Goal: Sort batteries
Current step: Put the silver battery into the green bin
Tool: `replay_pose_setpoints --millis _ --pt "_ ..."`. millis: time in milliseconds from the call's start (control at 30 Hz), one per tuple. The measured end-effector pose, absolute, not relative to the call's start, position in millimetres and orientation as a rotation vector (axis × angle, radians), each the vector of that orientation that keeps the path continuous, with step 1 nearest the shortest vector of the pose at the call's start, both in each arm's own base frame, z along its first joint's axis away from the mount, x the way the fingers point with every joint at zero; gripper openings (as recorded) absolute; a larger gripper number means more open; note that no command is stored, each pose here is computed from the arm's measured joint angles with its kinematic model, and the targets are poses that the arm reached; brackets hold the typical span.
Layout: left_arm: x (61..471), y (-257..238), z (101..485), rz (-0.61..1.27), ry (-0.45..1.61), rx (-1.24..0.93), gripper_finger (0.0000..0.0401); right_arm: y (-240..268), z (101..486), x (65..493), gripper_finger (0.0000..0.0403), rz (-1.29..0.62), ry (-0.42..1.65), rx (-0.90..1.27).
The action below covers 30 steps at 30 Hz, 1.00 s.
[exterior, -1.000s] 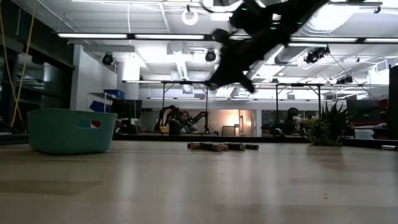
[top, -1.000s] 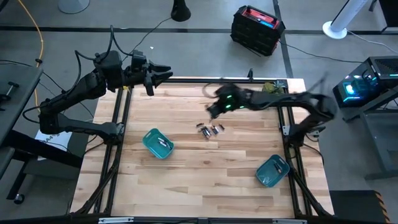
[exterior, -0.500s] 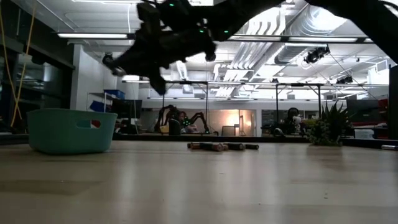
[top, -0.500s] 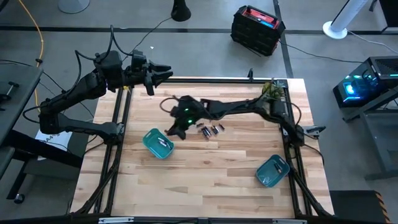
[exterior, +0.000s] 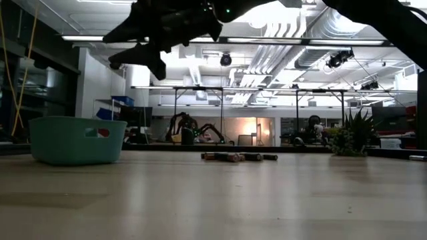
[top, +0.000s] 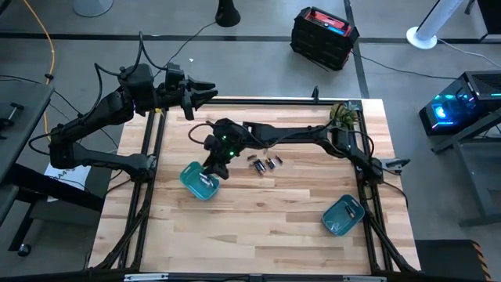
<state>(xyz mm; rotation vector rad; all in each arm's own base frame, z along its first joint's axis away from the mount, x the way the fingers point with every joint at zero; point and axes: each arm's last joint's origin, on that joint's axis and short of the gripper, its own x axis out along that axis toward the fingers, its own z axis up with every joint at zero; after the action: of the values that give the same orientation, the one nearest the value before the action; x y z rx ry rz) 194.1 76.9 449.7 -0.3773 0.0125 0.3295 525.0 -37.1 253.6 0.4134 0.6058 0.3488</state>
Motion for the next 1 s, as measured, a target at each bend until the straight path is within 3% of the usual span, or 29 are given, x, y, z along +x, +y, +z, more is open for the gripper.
replay_pose_setpoints --millis 233,400,533,667,800,1000 --pt "194.1 76.9 449.6 0.328 0.015 -0.370 0.0172 -58.6 251.4 493.0 0.0188 0.347 0.919 0.319" --pt "194.0 76.8 449.3 0.328 0.021 -0.360 0.0172 -69.7 226.9 452.4 0.0188 0.314 1.206 0.296" --pt "193.9 76.7 449.3 0.328 0.026 -0.336 0.0172 -74.8 218.1 411.8 0.0188 0.239 1.260 0.343" --pt "193.9 76.8 449.2 0.329 0.026 -0.334 0.0172 -74.4 216.1 355.4 0.0188 0.032 1.241 0.378" --pt "193.9 76.9 449.4 0.330 0.028 -0.314 0.0172 -68.8 216.7 290.8 0.0188 -0.292 1.246 0.452" --pt "193.9 77.0 449.5 0.333 0.027 -0.307 0.0172 -61.1 191.6 208.1 0.0188 -0.768 1.342 0.708"
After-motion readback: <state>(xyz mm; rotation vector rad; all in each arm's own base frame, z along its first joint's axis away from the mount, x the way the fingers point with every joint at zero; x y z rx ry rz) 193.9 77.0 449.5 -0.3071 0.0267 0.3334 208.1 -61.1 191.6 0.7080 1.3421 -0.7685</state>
